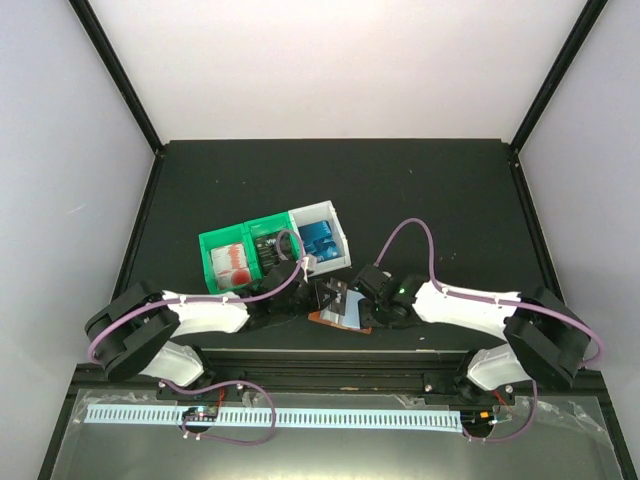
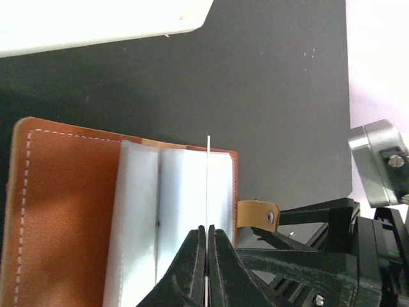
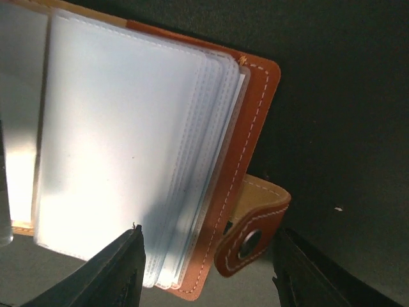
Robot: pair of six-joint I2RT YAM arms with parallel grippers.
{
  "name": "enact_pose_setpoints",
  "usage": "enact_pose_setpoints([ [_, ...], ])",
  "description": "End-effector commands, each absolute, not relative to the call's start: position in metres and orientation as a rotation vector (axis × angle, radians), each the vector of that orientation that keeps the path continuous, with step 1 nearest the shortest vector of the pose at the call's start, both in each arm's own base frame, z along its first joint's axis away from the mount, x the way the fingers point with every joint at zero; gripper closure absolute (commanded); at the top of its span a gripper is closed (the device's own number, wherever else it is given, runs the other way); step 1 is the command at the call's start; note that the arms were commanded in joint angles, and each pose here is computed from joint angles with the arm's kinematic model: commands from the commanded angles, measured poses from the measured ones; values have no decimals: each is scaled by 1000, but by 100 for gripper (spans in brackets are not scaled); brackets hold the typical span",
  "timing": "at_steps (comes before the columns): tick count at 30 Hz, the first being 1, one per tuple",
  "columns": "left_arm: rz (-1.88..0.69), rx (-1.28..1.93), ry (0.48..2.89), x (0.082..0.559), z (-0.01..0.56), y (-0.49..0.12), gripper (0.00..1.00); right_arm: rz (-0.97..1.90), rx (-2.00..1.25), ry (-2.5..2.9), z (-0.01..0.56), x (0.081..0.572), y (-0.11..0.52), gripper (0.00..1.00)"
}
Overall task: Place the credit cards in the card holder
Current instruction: Insert the credit card into the card holder.
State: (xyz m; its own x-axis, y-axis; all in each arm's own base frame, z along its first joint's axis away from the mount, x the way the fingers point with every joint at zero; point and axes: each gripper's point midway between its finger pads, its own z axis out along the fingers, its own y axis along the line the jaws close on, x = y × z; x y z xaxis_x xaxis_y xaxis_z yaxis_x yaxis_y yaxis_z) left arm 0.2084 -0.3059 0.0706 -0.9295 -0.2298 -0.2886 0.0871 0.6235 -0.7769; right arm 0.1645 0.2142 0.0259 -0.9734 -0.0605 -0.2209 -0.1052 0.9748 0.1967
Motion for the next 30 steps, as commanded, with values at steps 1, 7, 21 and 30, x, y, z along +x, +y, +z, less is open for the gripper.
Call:
enact_pose_setpoints([
  [1,-1167,-116,2449,214,71,-301,98,321,-114,2935,19,162,218,43],
  [7,-1117,-121,2447,216,69,-294,98,259,-108,2968,10,160,213,44],
  [21,-1166,-96,2461,212,60,-302,98,242,-88,2988,5,158,211,54],
  [30,-1208,-141,2479,207,52,-308,98,257,-82,2979,5,158,211,54],
])
